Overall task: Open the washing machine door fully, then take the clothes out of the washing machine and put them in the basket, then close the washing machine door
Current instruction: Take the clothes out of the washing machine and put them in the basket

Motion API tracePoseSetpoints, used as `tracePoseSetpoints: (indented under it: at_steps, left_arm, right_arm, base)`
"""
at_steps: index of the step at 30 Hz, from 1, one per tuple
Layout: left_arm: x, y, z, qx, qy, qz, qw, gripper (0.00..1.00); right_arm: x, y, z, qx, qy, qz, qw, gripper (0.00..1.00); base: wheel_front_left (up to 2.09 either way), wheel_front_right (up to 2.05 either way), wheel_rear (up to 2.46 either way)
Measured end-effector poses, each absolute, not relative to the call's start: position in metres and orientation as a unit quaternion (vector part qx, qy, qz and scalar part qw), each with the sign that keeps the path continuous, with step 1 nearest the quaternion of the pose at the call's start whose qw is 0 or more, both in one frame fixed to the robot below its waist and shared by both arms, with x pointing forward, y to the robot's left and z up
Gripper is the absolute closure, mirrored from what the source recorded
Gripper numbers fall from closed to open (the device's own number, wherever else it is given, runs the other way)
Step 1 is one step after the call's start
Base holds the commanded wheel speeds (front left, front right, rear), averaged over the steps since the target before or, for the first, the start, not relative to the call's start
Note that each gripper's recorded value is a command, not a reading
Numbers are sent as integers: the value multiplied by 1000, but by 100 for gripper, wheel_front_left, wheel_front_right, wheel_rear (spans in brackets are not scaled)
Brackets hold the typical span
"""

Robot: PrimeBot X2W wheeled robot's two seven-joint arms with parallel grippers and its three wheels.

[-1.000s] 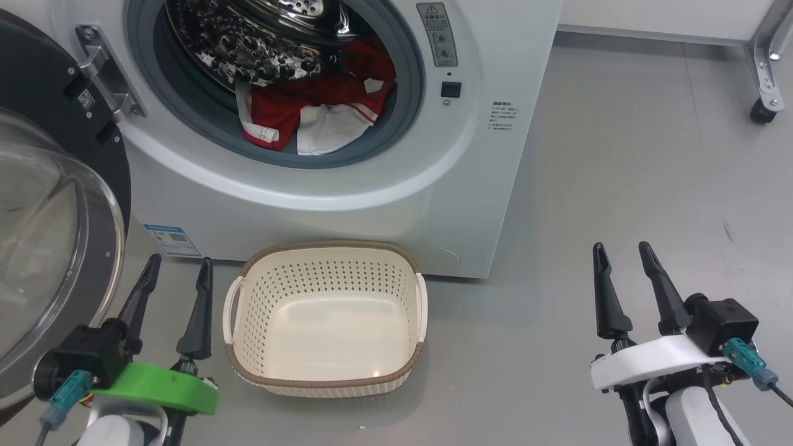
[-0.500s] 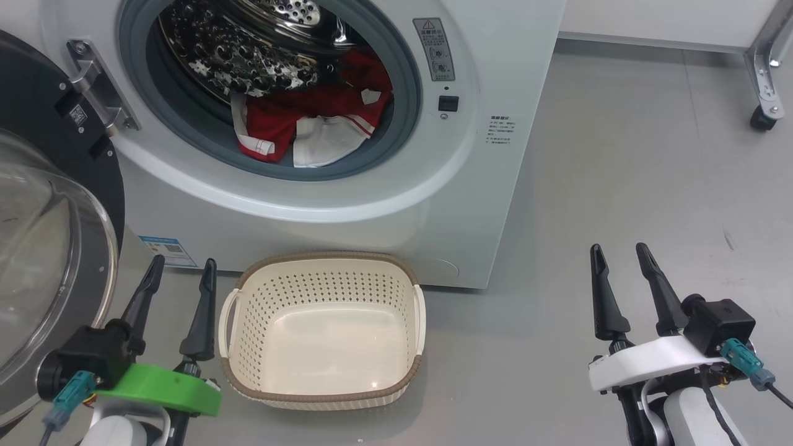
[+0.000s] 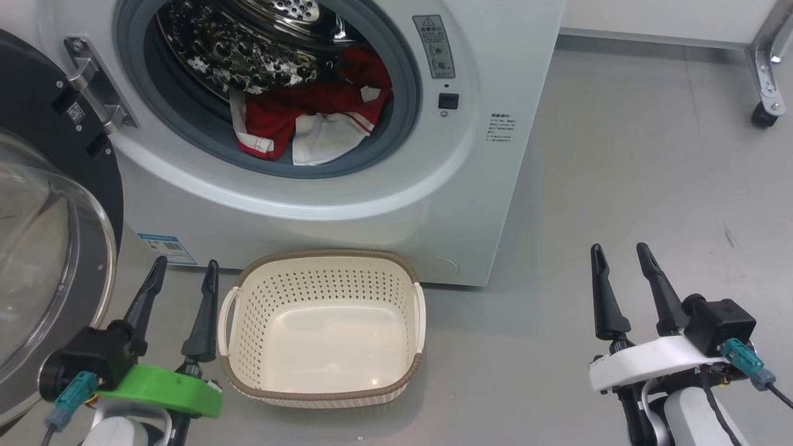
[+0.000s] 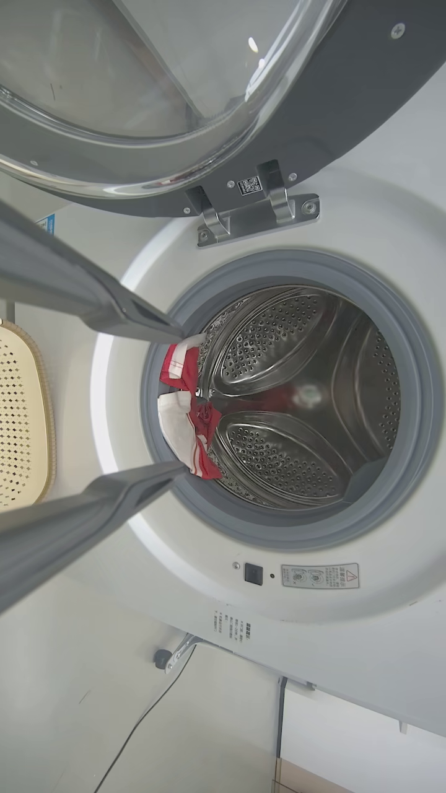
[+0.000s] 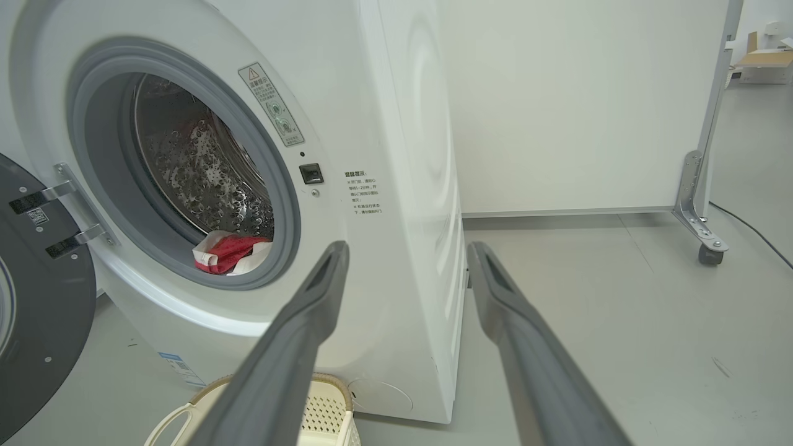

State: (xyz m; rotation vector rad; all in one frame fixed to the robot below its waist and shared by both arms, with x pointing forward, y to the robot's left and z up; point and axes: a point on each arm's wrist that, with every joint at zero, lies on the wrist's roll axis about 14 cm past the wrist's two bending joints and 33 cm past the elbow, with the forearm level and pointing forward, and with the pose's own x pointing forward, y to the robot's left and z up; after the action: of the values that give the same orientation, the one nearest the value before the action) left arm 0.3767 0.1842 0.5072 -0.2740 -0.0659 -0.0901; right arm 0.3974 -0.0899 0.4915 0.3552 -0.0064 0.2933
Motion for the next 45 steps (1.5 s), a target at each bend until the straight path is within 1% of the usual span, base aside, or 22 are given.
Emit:
tracePoseSetpoints:
  at_steps: [21, 29, 38, 45]
  left_arm:
    - [378, 188, 503, -137, -28, -39, 989, 0]
    - [383, 187, 493, -139, -13, -39, 990, 0]
    - [393, 180, 478, -141, 7, -46, 989, 0]
    - [417, 175, 465, -143, 23, -55, 988, 0]
  right_arm:
    - [399, -89, 487, 177, 2, 145, 973, 0]
    - [403, -92, 480, 178, 11, 141, 974, 0]
    - [409, -98, 470, 176, 21, 130, 975, 0]
    - [418, -103, 453, 174, 38, 120, 977, 0]
  base:
    - [0, 0, 0]
    - [0, 0, 0]
    - [0, 0, 0]
    - [0, 0, 0]
